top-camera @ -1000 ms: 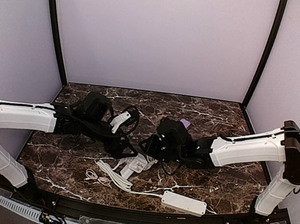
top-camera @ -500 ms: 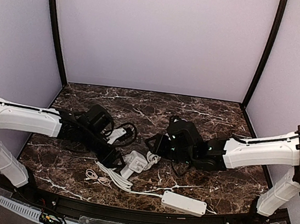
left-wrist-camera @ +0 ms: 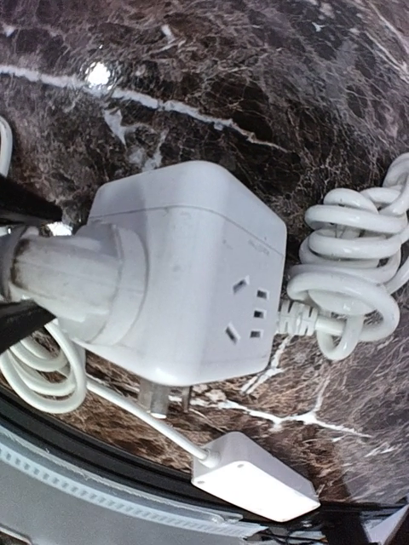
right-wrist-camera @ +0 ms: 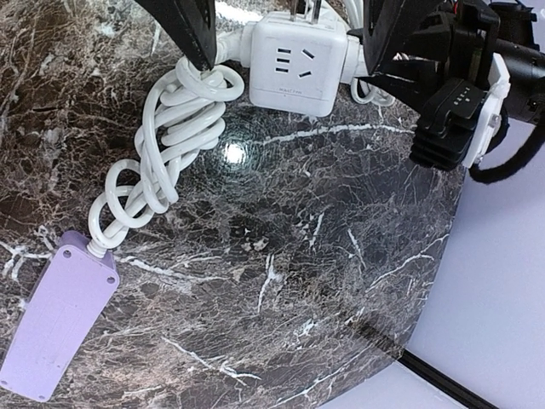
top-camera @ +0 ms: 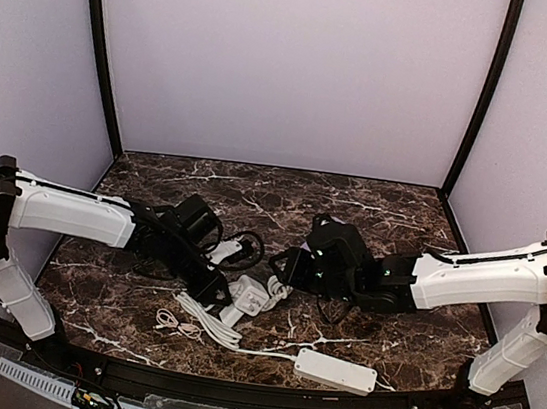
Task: Pull the plug off the socket
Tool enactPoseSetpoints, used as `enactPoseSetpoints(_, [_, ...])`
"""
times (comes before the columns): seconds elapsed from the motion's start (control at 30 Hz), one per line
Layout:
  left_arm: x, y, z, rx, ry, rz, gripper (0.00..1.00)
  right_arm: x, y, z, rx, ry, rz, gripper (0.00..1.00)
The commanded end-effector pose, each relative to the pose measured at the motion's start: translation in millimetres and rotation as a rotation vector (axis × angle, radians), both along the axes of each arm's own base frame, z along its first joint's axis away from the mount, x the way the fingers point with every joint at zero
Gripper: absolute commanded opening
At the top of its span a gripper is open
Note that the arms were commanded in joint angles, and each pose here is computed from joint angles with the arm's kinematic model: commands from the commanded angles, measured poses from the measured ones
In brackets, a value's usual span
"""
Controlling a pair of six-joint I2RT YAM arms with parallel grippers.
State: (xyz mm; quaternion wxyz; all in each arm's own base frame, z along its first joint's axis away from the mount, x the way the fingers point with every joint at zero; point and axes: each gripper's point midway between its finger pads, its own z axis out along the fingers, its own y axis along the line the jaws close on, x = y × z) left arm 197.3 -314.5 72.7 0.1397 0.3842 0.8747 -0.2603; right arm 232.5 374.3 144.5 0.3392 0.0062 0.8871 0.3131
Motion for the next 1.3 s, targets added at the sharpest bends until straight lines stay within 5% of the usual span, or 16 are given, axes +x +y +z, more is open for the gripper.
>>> enactPoseSetpoints(0.0, [-1.1,-7.6,4.4,-0.025,0.012,-0.028,0.10,-6.7,-9.6,-1.8,-0.034,-0.014,0.004,0.50])
enactPoseSetpoints(0.1, [-1.1,-11.4,10.8,-0.055,0.016,-0.022,0.01,-11.2,-13.7,-4.6,-0.046,-0.004,0.016,0.59])
enactPoseSetpoints(0.47, [36.7,-38.0,73.8,-0.247,-0.061,0.060,0.01,-27.9,-30.8,-3.7,-0.037,0.023,0.047,0.80])
enactPoseSetpoints(0.93, [55.5,-23.6,93.4,-0.363,-0.085,0.142,0.01,-52.2,24.5,-14.9,0.048,0.143,0.147,0.82])
enactPoseSetpoints(1.27, [50.6,-24.7,93.3,-0.370,-0.066,0.122,0.01,-29.5,35.8,-20.9,0.073,0.183,0.103,0.66])
